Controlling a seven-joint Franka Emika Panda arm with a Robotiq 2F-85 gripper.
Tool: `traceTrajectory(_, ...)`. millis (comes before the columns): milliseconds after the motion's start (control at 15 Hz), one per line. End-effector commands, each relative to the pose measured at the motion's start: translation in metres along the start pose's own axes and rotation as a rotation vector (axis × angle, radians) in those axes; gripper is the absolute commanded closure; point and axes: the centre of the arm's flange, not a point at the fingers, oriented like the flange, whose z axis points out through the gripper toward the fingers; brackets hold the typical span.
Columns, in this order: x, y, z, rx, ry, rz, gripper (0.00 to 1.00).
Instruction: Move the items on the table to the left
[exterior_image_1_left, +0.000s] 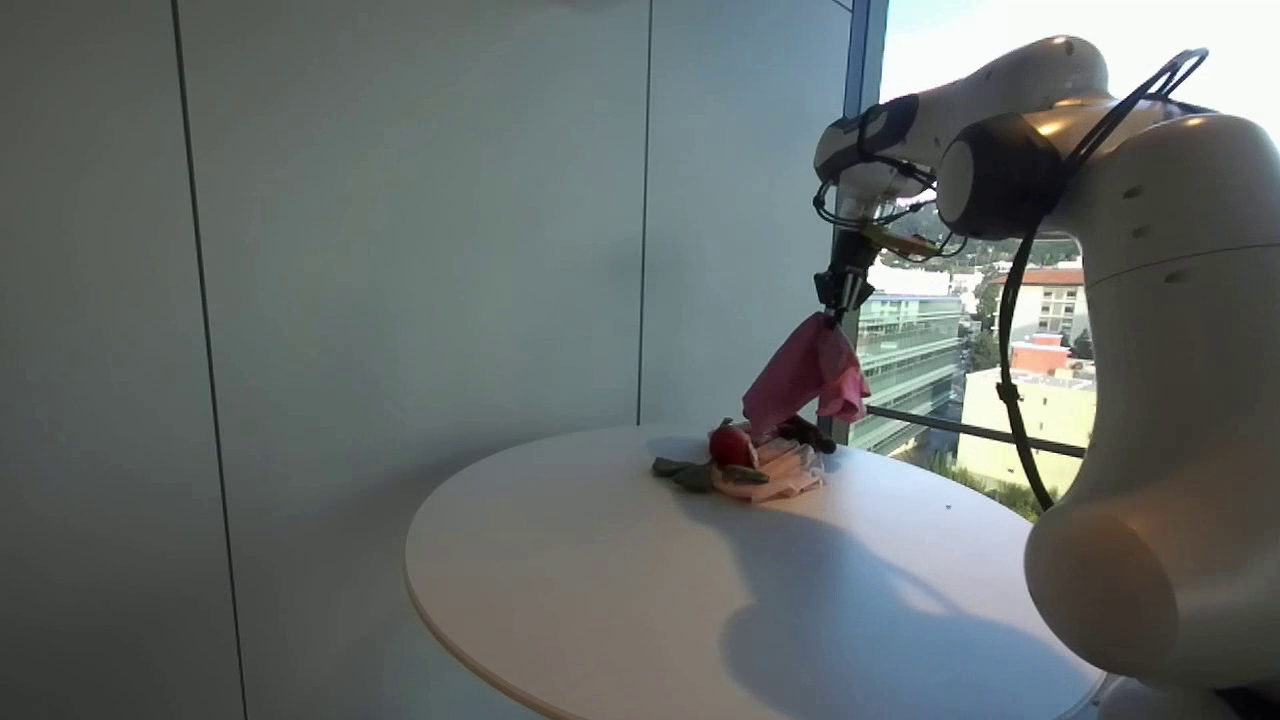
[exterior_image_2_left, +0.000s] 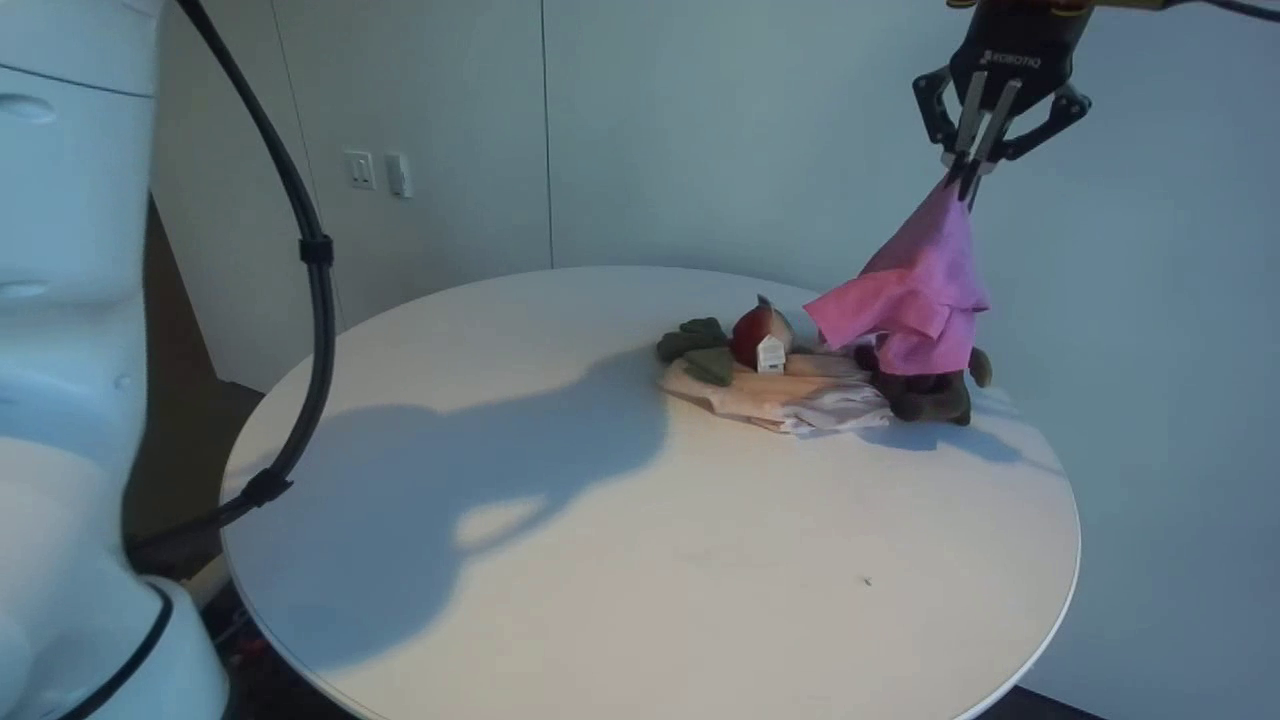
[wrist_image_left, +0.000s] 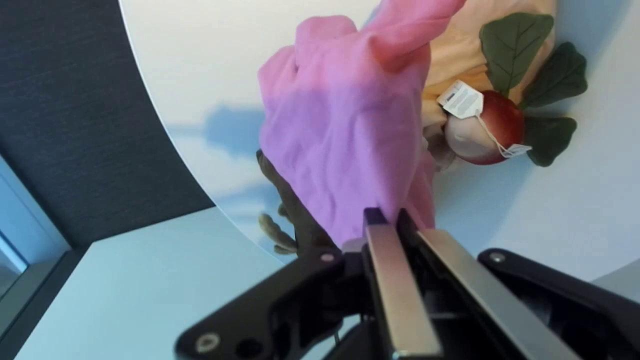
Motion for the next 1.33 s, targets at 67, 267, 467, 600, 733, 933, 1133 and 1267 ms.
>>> traceTrajectory(67,-0.048,-0.059,-0.101,-0.012,0.134,-0.213,0.92)
traceTrajectory(267,-0.058,-0.13,-0.142,0.02,0.168,-0.366,0.92)
traceTrajectory(467,-0.065,-0.189,-0.154,0.076,0.172,-0.518,0.91)
traceTrajectory(600,-0.065,-0.205,-0.153,0.127,0.183,-0.608,0.65)
traceTrajectory(733,-0.068,-0.199,-0.145,0.184,0.153,-0.633,0.56)
traceTrajectory(933,-0.066,-0.188,-0.118,0.183,0.103,-0.646,0.34)
traceTrajectory(1133,-0.044,-0.153,-0.071,0.014,0.041,-0.492,0.11)
traceTrajectory(1267,-0.028,-0.132,-0.038,-0.079,-0.008,-0.43,0.0)
